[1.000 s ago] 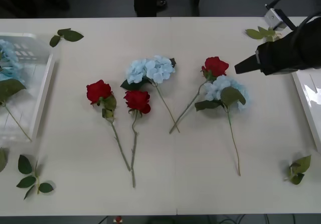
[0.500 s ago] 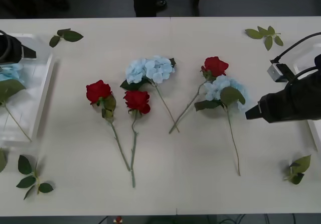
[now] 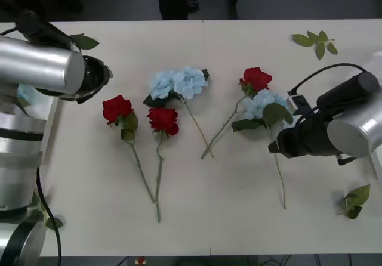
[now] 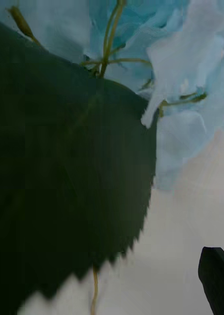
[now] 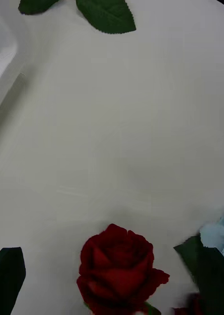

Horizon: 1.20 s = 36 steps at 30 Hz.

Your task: Place the red flowers into the right box and the blue flowers into the left box. If a person shows an open palm, hand one flower to the person first, then continue sorting.

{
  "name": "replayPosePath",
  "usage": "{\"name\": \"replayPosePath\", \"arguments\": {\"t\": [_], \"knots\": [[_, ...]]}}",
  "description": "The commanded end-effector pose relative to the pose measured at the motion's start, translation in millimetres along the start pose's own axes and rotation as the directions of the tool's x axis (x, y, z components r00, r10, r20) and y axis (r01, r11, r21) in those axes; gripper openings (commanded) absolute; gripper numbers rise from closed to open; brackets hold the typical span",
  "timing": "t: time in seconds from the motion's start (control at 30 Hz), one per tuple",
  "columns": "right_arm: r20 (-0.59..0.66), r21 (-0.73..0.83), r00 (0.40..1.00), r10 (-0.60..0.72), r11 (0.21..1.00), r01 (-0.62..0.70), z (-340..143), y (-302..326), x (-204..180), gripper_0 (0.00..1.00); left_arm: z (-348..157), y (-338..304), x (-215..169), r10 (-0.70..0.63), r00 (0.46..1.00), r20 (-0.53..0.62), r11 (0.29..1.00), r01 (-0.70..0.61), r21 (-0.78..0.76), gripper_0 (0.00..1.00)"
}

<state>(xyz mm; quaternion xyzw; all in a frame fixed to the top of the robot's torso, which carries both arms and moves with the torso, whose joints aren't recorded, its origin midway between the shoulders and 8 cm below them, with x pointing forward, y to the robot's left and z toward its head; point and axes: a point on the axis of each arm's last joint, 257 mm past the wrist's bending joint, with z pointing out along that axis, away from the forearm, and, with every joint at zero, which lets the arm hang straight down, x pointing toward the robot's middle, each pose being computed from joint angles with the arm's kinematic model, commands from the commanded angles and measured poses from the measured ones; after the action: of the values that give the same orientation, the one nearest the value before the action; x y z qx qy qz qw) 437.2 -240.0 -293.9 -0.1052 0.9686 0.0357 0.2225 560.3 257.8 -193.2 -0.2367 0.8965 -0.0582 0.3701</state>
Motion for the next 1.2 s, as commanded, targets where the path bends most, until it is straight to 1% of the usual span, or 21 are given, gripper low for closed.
{"name": "replayPosePath", "arguments": {"t": [0.03,0.1,0.13,0.2,0.3,0.53,0.7,0.93,0.97,1.0,1.03,1.07,1.1,1.13,1.17,1.2], "knots": [[0.042,0.017,0.999,-0.001,1.0,0.0,4.8,5.7,-24.2,1.0,-5.7,-4.5,28.4,0.07,0.997,0.038,0.997,-0.069,-0.029,1.0],[0.036,0.027,0.999,0.003,1.0,-0.004,12.5,7.8,-24.9,1.0,-2.9,0.4,50.7,0.09,0.995,0.034,0.995,-0.088,-0.055,1.0],[0.034,0.027,0.999,0.005,1.0,-0.006,14.2,8.6,-24.7,1.0,-2.3,1.4,55.8,0.101,0.994,0.034,0.993,-0.099,-0.059,1.0],[0.029,0.029,1.0,0.01,1.0,-0.011,19.8,10.8,-23.7,1.0,4.8,5.3,81.1,0.12,0.993,0.022,0.991,-0.118,-0.055,1.0],[0.025,0.037,1.0,0.002,0.999,-0.003,24.3,12.5,-21.6,1.0,10.3,7.4,98.9,0.145,0.989,0.025,0.988,-0.143,-0.058,1.0],[0.022,0.042,1.0,-0.004,0.999,0.003,44.0,18.0,-13.9,1.0,16.6,-6.1,136.8,0.179,0.984,-0.011,0.982,-0.179,-0.065,1.0],[0.004,0.04,1.0,0.011,0.999,-0.011,50.7,17.1,-7.8,1.0,30.3,-15.8,149.2,0.183,0.983,-0.032,0.98,-0.185,-0.073,1.0],[-0.008,0.044,1.0,0.022,0.999,-0.021,56.4,17.3,-3.1,1.0,65.6,-9.6,150.1,0.223,0.975,-0.007,0.971,-0.223,-0.083,1.0],[-0.008,0.044,1.0,0.022,0.999,-0.022,57.0,17.8,-3.2,0.87,69.6,-8.3,149.6,0.227,0.974,-0.002,0.97,-0.227,-0.083,1.0],[-0.007,0.044,1.0,0.021,0.999,-0.021,57.2,18.8,-3.5,0.66,71.9,-7.1,148.7,0.229,0.973,0.001,0.97,-0.229,-0.084,0.84],[-0.01,0.042,1.0,0.025,0.999,-0.025,58.0,19.2,-2.7,0.48,72.6,-7.2,148.9,0.232,0.973,0.002,0.97,-0.231,-0.082,0.72],[-0.008,0.043,1.0,0.025,0.999,-0.025,58.5,19.6,-3.7,0.1,72.6,-6.6,146.7,0.234,0.972,0.006,0.969,-0.233,-0.084,0.44],[-0.006,0.044,1.0,0.026,0.999,-0.026,58.7,20.2,-4.2,0.01,72.8,-6.0,147.1,0.232,0.973,0.004,0.969,-0.23,-0.084,0.17],[-0.006,0.046,1.0,0.025,0.999,-0.025,58.8,20.2,-4.1,0.0,72.3,-7.1,146.0,0.23,0.973,0.007,0.97,-0.229,-0.083,0.04],[-0.004,0.049,1.0,0.025,0.999,-0.024,59.2,19.6,-4.2,0.0,72.0,-9.2,145.0,0.231,0.973,0.008,0.97,-0.23,-0.078,0.0],[-0.004,0.049,1.0,0.025,0.999,-0.024,59.2,19.6,-4.2,0.0,71.9,-9.5,144.5,0.231,0.973,0.009,0.97,-0.23,-0.079,0.0]]}}
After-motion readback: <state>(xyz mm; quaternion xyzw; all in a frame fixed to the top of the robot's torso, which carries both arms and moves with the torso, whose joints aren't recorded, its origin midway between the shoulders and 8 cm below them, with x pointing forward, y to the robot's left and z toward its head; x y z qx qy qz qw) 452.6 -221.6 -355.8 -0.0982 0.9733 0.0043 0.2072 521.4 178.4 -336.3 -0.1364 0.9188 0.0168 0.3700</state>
